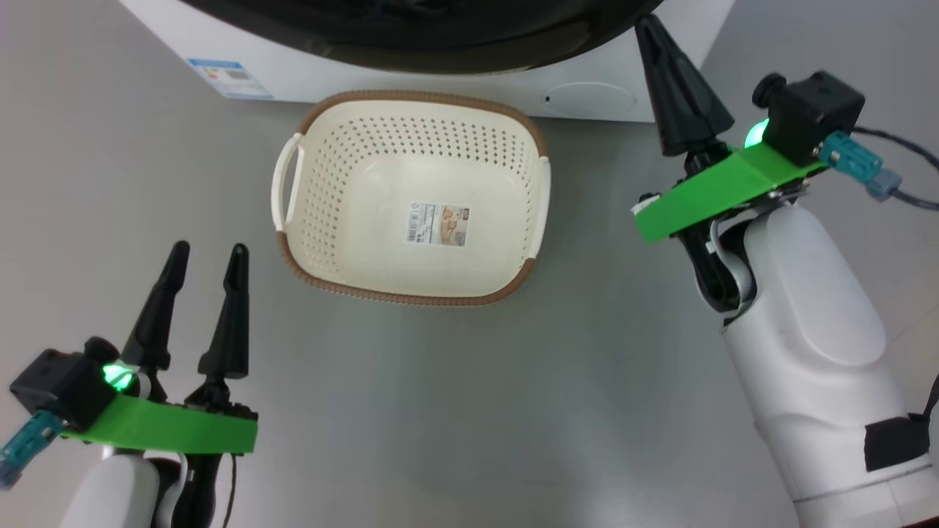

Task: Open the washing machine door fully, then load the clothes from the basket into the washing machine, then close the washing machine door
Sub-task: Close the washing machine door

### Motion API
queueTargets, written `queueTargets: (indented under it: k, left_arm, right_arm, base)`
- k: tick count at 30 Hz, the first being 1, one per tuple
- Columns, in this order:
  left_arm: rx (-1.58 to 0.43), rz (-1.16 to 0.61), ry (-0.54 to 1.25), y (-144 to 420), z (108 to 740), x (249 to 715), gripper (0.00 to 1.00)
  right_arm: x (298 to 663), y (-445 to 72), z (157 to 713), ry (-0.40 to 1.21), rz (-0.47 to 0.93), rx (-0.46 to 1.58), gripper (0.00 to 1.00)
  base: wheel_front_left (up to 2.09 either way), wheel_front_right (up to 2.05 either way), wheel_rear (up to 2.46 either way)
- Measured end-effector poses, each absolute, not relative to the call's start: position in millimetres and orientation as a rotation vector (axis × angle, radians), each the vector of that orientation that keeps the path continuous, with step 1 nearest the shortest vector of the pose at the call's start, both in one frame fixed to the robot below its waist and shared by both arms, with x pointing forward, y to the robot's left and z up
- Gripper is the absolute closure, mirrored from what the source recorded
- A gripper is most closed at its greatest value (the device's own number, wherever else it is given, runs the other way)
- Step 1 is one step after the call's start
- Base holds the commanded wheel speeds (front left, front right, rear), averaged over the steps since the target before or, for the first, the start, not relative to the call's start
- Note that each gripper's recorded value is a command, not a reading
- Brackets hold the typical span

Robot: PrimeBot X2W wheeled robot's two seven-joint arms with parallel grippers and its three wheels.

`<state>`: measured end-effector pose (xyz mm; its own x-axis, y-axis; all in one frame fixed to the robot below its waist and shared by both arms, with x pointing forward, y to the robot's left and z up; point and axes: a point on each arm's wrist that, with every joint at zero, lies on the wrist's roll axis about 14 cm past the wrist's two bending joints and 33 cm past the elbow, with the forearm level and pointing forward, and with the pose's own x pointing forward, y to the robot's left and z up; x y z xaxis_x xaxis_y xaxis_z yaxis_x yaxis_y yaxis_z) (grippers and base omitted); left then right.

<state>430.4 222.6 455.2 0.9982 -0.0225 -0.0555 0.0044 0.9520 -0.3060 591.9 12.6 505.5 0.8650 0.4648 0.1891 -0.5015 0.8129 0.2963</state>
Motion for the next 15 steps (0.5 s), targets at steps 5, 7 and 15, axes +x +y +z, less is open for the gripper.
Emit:
queueTargets:
  k: [5, 7, 15]
  left_arm:
    - [-0.301, -0.04, 0.042, 216, 462, 430, 0.0]
    - [-0.296, -0.05, 0.028, 214, 467, 431, 0.0]
    - [-0.296, -0.074, 0.016, 206, 474, 421, 0.0]
  right_arm:
    - [573, 1, 503, -0.091, 0.507, 0.325, 1.0]
    - [564, -5, 498, -0.074, 0.496, 0.319, 1.0]
    - [530, -31, 496, -0.053, 0.445, 0.293, 0.0]
  base:
    - [0.0, 0.0, 0.0]
    - [0.0, 0.0, 0.0]
    - [0.0, 0.0, 0.0]
